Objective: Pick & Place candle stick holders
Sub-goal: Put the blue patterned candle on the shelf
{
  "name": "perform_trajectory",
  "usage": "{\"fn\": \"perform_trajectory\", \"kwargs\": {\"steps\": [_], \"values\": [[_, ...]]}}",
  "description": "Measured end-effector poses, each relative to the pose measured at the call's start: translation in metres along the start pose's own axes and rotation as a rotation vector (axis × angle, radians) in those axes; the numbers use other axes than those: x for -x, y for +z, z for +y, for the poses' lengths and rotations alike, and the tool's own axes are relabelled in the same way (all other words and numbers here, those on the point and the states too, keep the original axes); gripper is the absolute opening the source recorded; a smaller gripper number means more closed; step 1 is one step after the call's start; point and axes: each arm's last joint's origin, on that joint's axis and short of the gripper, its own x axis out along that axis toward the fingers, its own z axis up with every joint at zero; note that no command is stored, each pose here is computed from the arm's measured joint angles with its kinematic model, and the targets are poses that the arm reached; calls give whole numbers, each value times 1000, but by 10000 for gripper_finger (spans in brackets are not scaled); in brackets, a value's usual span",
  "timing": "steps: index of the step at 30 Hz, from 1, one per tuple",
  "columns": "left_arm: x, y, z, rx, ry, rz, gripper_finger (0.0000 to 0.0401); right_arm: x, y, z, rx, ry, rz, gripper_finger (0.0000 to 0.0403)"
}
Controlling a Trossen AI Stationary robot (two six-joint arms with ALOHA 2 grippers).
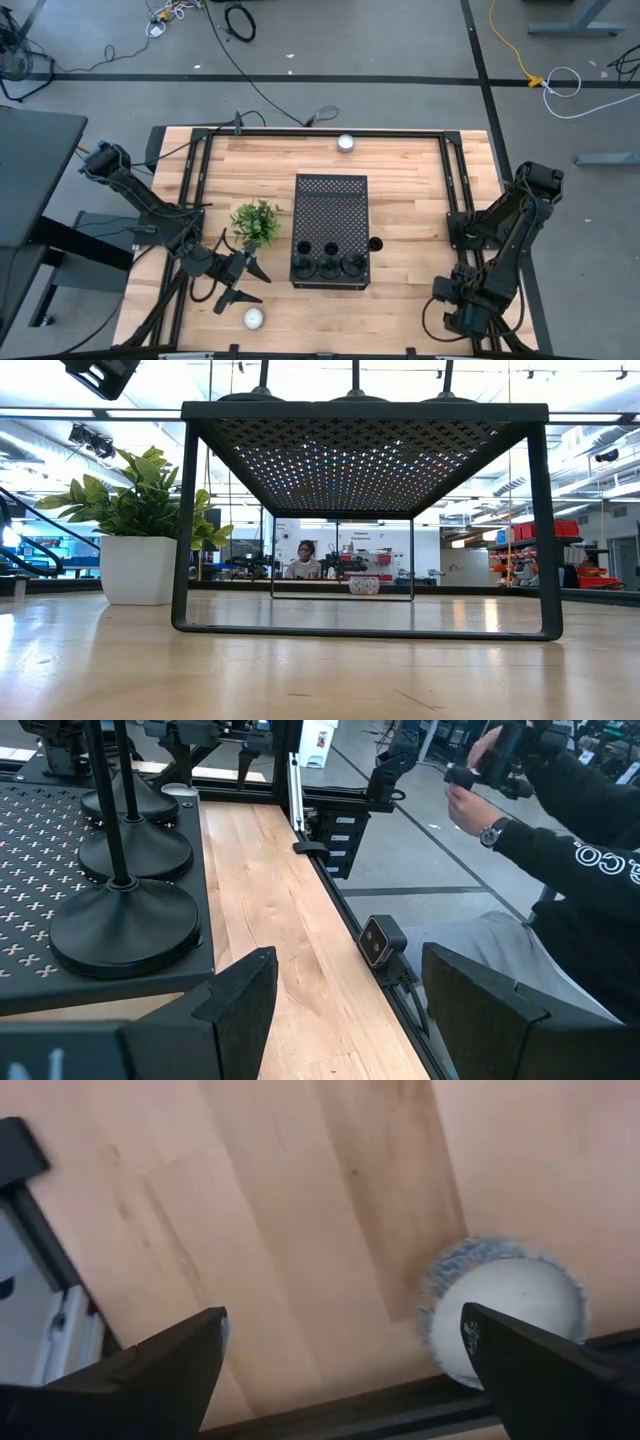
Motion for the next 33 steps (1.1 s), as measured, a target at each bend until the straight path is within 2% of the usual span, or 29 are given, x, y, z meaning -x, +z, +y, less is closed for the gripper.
{"fn": "perform_trajectory", "kwargs": {"steps": [6, 9, 14, 23, 33], "values": [[0, 0, 0, 0, 0, 0, 248, 0, 1, 0, 1, 0, -39, 398], [0, 0, 0, 0, 0, -1, 248, 0, 2, 1, -45, 11, -71, 398], [0, 0, 0, 0, 0, 0, 248, 0, 4, 2, -30, 15, -121, 398], [0, 0, 0, 0, 0, 0, 248, 0, 3, 6, -198, 62, -95, 398], [0, 0, 0, 0, 0, 0, 248, 0, 3, 8, -276, 95, -84, 398]]}}
